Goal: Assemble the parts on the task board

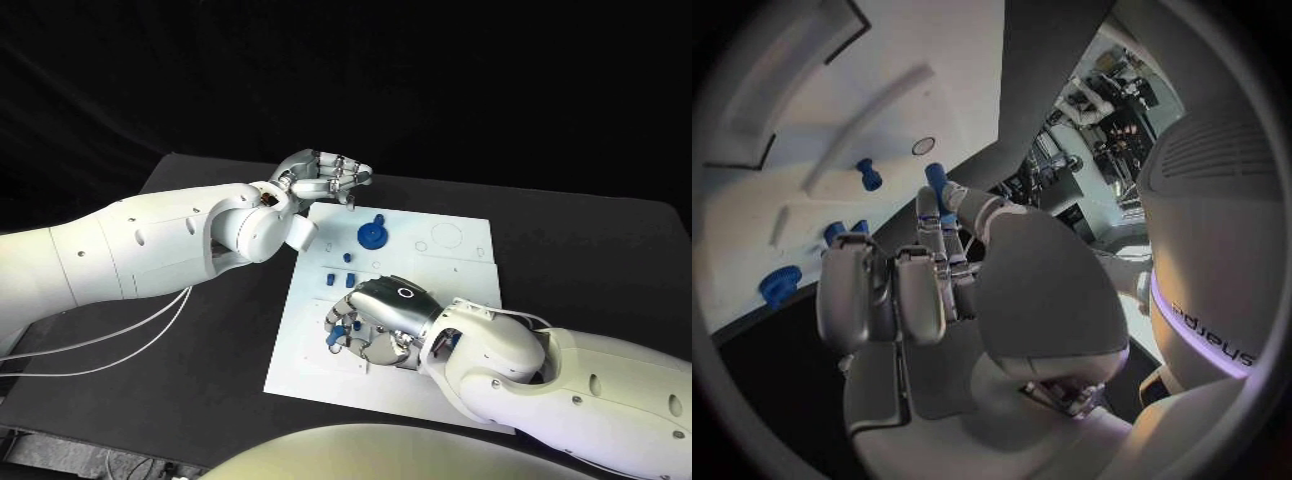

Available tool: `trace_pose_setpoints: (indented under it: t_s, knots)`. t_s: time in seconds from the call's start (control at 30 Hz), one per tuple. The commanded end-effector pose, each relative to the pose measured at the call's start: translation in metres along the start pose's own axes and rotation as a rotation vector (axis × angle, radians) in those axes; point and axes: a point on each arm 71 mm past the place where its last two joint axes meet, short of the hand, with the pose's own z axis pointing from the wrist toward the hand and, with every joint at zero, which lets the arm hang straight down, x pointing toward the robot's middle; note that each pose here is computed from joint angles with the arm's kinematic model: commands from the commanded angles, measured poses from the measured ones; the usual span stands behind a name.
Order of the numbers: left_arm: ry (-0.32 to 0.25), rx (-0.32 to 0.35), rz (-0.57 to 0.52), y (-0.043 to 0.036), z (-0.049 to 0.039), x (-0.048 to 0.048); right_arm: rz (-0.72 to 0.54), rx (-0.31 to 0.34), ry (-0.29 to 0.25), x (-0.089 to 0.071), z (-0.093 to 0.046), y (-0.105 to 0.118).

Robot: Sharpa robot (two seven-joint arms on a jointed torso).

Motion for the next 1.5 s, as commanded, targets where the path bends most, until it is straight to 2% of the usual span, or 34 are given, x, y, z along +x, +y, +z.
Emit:
trace_pose_setpoints:
  t_s: [0.03,0.73,1.5]
  knots:
    - [0.018,0.006,-0.012,-0.001,0.0005,0.0025,-0.023,-0.015,0.025,0.005,0.001,0.0]
    - [0.016,0.004,-0.011,-0.0009,0.0001,0.0016,-0.057,0.017,0.093,0.015,0.002,-0.008]
    - [0.018,0.002,-0.011,-0.0008,0.0003,0.002,-0.064,0.02,0.103,0.022,0.008,-0.003]
